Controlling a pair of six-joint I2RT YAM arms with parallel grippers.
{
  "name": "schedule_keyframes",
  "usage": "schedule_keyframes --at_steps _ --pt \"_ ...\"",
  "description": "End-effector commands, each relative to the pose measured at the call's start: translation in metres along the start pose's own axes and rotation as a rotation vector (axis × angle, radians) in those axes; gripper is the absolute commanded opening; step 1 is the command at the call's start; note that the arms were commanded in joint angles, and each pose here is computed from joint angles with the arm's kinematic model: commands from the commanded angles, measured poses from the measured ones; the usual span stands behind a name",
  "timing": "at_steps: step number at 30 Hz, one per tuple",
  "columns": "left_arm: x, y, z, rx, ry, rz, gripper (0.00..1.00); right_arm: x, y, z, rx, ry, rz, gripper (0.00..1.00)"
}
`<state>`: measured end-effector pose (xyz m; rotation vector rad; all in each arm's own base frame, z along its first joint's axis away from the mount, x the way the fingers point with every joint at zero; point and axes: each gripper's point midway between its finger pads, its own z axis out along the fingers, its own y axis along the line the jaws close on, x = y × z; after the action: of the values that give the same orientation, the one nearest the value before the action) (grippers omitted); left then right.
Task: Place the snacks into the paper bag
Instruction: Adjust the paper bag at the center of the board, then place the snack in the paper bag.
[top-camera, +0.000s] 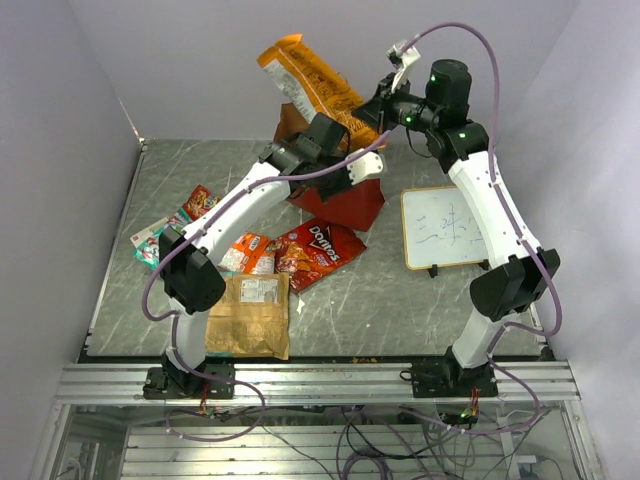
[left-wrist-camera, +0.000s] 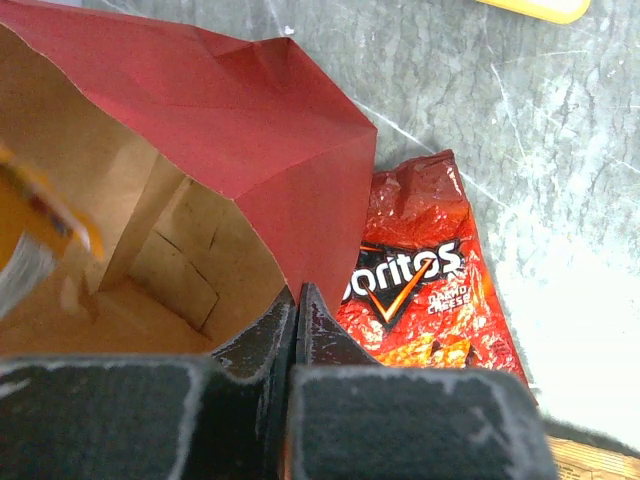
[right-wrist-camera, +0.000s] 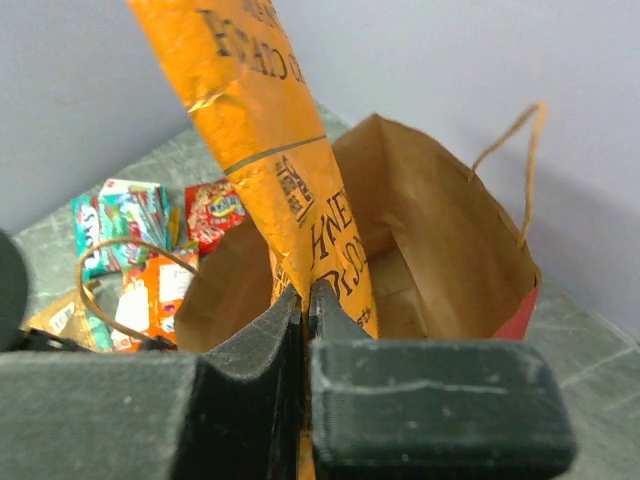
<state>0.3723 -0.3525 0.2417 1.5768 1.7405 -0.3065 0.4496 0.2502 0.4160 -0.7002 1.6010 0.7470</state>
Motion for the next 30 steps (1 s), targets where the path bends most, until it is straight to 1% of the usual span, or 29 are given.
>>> schedule_keyframes --at_steps 1,5,12,21,23,26,28,30 --pt "-0.015 0.007 -0.024 -0.063 -0.016 -0.022 0.07 0.001 -0.008 -0.002 0.048 0.004 -0.070 0.00" --pt "-0.014 0.009 -0.024 -0.075 -0.006 -0.039 0.07 0.017 -0.018 -0.010 0.107 0.085 -0.108 0.00" --pt "-0.012 0.011 -0.022 -0.088 0.011 -0.071 0.07 0.039 -0.032 -0.019 0.181 0.218 -0.094 0.00" --pt "-0.010 0.011 -0.019 -0.100 0.010 -0.085 0.14 0.076 -0.044 -0.010 0.214 0.346 -0.067 0.00" --pt "-0.010 0.013 -0.018 -0.104 0.007 -0.093 0.19 0.082 -0.044 -0.009 0.220 0.361 -0.064 0.00" --pt "-0.011 0.015 -0.018 -0.120 0.002 -0.107 0.30 0.090 -0.045 -0.010 0.231 0.376 -0.056 0.00" --pt "-0.014 0.016 -0.021 -0.132 -0.014 -0.112 0.40 0.091 -0.047 -0.012 0.243 0.376 -0.058 0.00" --pt "-0.017 0.018 -0.028 -0.153 -0.035 -0.115 0.45 0.090 -0.047 -0.013 0.246 0.370 -0.061 0.00"
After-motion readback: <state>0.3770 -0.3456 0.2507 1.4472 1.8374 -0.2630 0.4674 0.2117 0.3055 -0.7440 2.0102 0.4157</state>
